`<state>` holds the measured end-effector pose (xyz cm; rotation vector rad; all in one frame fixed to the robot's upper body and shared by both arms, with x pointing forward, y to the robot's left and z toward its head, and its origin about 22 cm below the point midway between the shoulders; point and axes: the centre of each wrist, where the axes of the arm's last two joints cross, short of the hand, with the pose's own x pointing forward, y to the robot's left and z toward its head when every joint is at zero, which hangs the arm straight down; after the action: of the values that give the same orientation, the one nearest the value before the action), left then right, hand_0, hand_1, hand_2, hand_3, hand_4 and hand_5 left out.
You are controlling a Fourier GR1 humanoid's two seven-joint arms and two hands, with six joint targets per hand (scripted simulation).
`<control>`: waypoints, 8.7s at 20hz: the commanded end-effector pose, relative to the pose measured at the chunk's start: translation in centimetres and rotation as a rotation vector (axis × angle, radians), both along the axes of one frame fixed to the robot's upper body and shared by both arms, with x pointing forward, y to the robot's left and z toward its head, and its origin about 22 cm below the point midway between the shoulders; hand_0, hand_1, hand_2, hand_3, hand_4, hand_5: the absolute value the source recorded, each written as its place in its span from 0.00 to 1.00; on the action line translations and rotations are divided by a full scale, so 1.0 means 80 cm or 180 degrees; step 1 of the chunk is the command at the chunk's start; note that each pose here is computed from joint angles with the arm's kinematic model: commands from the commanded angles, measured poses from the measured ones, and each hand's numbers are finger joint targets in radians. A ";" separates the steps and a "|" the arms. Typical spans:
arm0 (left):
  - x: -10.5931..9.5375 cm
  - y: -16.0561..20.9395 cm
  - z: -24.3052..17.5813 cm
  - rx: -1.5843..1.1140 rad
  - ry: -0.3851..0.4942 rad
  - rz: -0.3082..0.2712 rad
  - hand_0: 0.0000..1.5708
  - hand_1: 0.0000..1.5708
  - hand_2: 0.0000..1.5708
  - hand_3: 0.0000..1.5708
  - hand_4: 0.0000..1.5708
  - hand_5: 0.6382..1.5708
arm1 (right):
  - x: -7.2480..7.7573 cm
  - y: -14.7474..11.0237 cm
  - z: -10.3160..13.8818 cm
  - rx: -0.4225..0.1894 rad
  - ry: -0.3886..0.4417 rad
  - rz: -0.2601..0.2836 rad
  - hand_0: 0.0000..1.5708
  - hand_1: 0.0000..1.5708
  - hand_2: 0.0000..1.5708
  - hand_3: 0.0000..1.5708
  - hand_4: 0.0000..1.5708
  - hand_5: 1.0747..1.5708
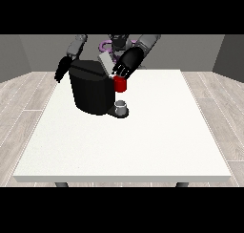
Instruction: Insert the coffee pod into the coffee machine and close the lid
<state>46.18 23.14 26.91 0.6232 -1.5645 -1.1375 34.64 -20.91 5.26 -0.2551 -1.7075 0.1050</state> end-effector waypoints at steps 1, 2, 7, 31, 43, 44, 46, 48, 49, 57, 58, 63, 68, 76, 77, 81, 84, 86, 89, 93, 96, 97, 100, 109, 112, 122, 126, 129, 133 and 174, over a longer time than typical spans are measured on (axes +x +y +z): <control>0.002 -0.013 -0.002 -0.0044 -0.0088 0.0058 0.78 0.78 0.80 0.77 0.24 1.00 | 0.003 0.013 0.011 0.0021 -0.0044 0.0004 0.00 0.00 0.00 0.00 0.00 1.00; -0.001 0.011 0.026 -0.0071 -0.0189 0.0102 0.77 0.77 0.79 0.76 0.23 1.00 | -0.003 0.008 -0.003 -0.0037 -0.0062 0.0088 0.00 0.00 0.00 0.00 0.00 1.00; -0.005 0.030 0.033 -0.0059 -0.0191 -0.0013 0.77 0.77 0.78 0.75 0.23 1.00 | 0.003 -0.027 0.004 0.0016 -0.0002 -0.0007 0.00 0.00 0.00 0.00 0.00 1.00; -0.001 0.018 0.027 0.0186 -0.0757 0.0079 0.78 0.78 0.76 0.60 0.00 1.00 | 0.009 0.013 0.030 -0.0088 -0.0128 0.0004 0.00 0.00 0.00 0.00 0.00 1.00; -0.002 0.019 0.038 0.0470 -0.1030 0.0095 0.64 0.64 0.65 0.46 0.00 1.00 | 0.004 0.037 0.031 -0.0123 -0.0248 0.0078 0.00 0.00 0.00 0.00 0.05 1.00; -0.007 0.051 0.043 0.0494 -0.1082 0.0124 0.59 0.59 0.62 0.44 0.00 1.00 | 0.004 0.025 0.035 -0.0129 -0.0273 0.0011 0.00 0.00 0.00 0.00 0.14 1.00; -0.007 0.033 0.053 0.0525 -0.1135 0.0063 0.47 0.47 0.55 0.42 0.00 1.00 | 0.009 0.018 0.028 -0.0154 -0.0179 -0.0014 0.00 0.00 0.00 0.00 0.14 1.00; -0.008 0.045 0.053 0.0656 -0.1170 0.0122 0.00 0.00 0.44 0.35 0.00 1.00 | 0.011 0.015 0.037 -0.0161 -0.0182 0.0004 0.00 0.00 0.00 0.00 0.12 1.00; -0.008 0.049 0.050 0.0604 -0.1109 0.0112 0.00 0.00 0.43 0.34 0.00 1.00 | 0.010 0.024 0.038 -0.0080 -0.0245 0.0015 0.00 0.00 0.00 0.00 0.10 1.00; -0.005 0.040 0.038 0.0600 -0.1103 0.0117 0.00 0.00 0.31 0.24 0.00 1.00 | 0.005 0.001 0.009 -0.0181 -0.0139 -0.0051 0.00 0.00 0.00 0.00 0.10 1.00; -0.009 0.052 0.057 0.0611 -0.1137 0.0118 0.00 0.00 0.27 0.21 0.00 1.00 | 0.005 0.002 0.010 -0.0176 -0.0239 -0.0074 0.00 0.00 0.00 0.00 0.10 1.00; -0.001 0.034 -0.012 0.0502 -0.0727 0.0110 0.00 0.00 0.00 0.10 0.00 1.00 | -0.003 -0.031 -0.022 -0.0003 0.0239 -0.0232 0.00 0.00 0.00 0.00 0.06 1.00; -0.003 -0.012 -0.073 0.0404 -0.0304 -0.0306 0.00 0.00 0.00 0.00 0.00 1.00 | -0.017 -0.087 -0.066 0.0029 0.0518 -0.0597 0.00 0.00 0.00 0.00 0.00 1.00; -0.026 -0.042 -0.214 -0.1747 0.0366 -0.0307 0.00 0.00 0.00 0.00 0.27 1.00 | -0.066 -0.094 -0.125 0.0075 0.1060 -0.0806 0.00 0.00 0.00 0.00 0.00 1.00; -0.037 -0.033 -0.247 -0.2075 0.0500 -0.0222 0.00 0.00 0.00 0.00 0.30 1.00 | -0.075 -0.091 -0.133 0.0092 0.1151 -0.0797 0.00 0.00 0.00 0.00 0.00 1.00; -0.075 -0.027 -0.326 -0.2782 0.0865 -0.0044 0.00 0.00 0.00 0.00 0.17 1.00 | -0.110 -0.104 -0.163 0.0025 0.1222 -0.1048 0.00 0.00 0.00 0.00 0.00 1.00; -0.115 -0.018 -0.383 -0.2766 0.1201 0.0141 0.00 0.00 0.00 0.00 0.27 1.00 | -0.137 -0.100 -0.180 0.0032 0.1448 -0.0919 0.00 0.00 0.00 0.00 0.00 1.00; -0.124 0.008 -0.391 -0.2774 0.1331 0.0310 0.00 0.00 0.00 0.00 0.24 1.00 | -0.120 -0.084 -0.161 0.0122 0.1293 -0.0826 0.00 0.00 0.00 0.00 0.00 1.00; -0.159 0.008 -0.430 -0.2749 0.1439 0.0487 0.00 0.00 0.00 0.00 0.25 1.00 | -0.104 -0.084 -0.133 0.0098 0.1134 -0.0531 0.00 0.00 0.00 0.00 0.00 1.00; -0.165 0.006 -0.434 -0.2886 0.1371 0.0635 0.00 0.00 0.00 0.00 0.26 1.00 | -0.075 -0.063 -0.092 0.0334 0.0869 0.0011 0.00 0.00 0.00 0.00 0.00 1.00; -0.157 0.016 -0.418 -0.2989 0.1562 0.0592 0.00 0.00 0.00 0.00 0.23 1.00 | -0.075 -0.062 -0.084 0.0139 0.0815 0.0092 0.00 0.00 0.00 0.00 0.04 1.00; -0.161 0.042 -0.415 -0.2972 0.1427 0.0615 0.00 0.00 0.00 0.00 0.27 1.00 | -0.062 -0.043 -0.062 0.0118 0.0720 0.0230 0.00 0.00 0.00 0.00 0.12 1.00; -0.165 0.008 -0.416 -0.2953 0.1537 0.0608 0.00 0.00 0.00 0.00 0.25 1.00 | -0.051 -0.070 -0.044 -0.0027 0.0660 0.0205 0.00 0.00 0.00 0.00 0.16 1.00; -0.172 0.012 -0.369 -0.3022 0.1120 0.0277 0.00 0.00 0.00 0.00 0.23 1.00 | -0.007 -0.082 -0.002 0.0217 0.0549 0.0059 0.00 0.00 0.00 0.00 0.11 1.00; -0.171 -0.009 -0.354 -0.3009 0.1058 0.0180 0.00 0.00 0.00 0.00 0.22 1.00 | 0.000 -0.076 -0.015 0.0449 0.0561 0.0004 0.00 0.00 0.00 0.00 0.05 1.00; -0.195 0.003 -0.337 -0.3065 0.0739 0.0167 0.00 0.00 0.00 0.00 0.23 1.00 | 0.040 -0.056 0.027 0.0486 0.0555 0.0202 0.00 0.00 0.00 0.00 0.00 1.00; -0.193 0.012 -0.312 -0.3041 0.0649 0.0127 0.00 0.00 0.00 0.00 0.23 1.00 | 0.051 -0.061 0.031 0.0496 0.0536 0.0228 0.00 0.00 0.00 0.00 0.00 1.00; -0.199 0.041 -0.300 -0.3051 0.0629 0.0283 0.00 0.00 0.00 0.00 0.23 1.00 | 0.045 -0.038 0.016 0.0471 0.0509 0.0447 0.00 0.00 0.00 0.00 0.00 1.00; -0.189 0.027 -0.295 -0.2985 0.0363 0.0322 0.00 0.00 0.00 0.00 0.21 1.00 | 0.060 -0.009 0.042 0.0365 0.0427 0.0589 0.00 0.00 0.00 0.00 0.00 1.00; -0.168 -0.007 -0.262 -0.2914 0.0357 -0.0375 0.00 0.00 0.00 0.00 0.23 1.00 | 0.080 0.061 0.228 -0.0744 -0.0394 0.0566 0.00 0.00 0.00 0.00 0.06 1.00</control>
<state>32.21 23.28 5.39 -0.1158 -1.8015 -0.3985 41.55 -22.97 20.32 -0.4581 -1.5717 0.2874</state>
